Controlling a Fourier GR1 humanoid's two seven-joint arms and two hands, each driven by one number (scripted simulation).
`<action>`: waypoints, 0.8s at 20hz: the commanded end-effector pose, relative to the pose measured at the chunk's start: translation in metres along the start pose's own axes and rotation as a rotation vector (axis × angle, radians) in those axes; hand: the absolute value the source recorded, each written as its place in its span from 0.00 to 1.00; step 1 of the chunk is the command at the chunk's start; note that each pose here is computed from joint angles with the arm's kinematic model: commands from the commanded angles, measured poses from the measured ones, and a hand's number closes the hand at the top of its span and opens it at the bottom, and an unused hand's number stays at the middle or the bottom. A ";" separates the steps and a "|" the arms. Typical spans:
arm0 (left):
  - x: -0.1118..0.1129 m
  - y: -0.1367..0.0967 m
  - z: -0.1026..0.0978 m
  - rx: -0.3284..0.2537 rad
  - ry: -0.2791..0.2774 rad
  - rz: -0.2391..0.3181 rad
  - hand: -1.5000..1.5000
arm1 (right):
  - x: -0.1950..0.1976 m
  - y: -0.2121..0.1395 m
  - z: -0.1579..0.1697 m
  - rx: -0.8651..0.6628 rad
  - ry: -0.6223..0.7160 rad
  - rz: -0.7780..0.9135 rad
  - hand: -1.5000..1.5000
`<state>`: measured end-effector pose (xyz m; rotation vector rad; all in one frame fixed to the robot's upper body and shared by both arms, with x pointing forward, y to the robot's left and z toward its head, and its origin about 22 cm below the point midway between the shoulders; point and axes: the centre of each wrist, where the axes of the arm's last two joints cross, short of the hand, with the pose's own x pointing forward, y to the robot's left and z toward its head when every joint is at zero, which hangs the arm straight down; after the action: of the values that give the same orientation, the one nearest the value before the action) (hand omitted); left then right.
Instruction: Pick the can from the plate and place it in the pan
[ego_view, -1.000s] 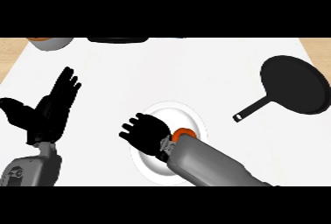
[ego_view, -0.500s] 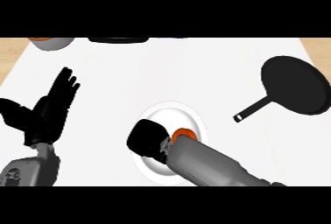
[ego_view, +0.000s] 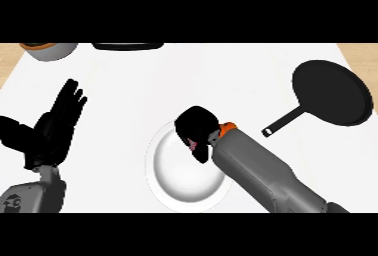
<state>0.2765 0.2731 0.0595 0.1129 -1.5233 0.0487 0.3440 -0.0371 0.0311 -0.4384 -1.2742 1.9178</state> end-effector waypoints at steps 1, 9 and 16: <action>-0.002 0.008 0.003 0.047 0.000 0.000 0.50 | -0.103 -0.001 0.028 -0.059 0.508 -0.264 1.00; 0.005 -0.002 -0.001 0.010 -0.021 0.009 0.50 | -0.188 -0.074 0.076 -0.394 1.317 -0.435 1.00; 0.013 -0.023 -0.010 -0.098 -0.033 0.000 0.50 | -0.188 -0.161 0.089 -0.670 1.770 -0.198 1.00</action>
<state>0.2826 0.2587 0.0667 0.0647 -1.5548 0.0048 0.4626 -0.2079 0.1530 -1.5080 -0.6231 0.5402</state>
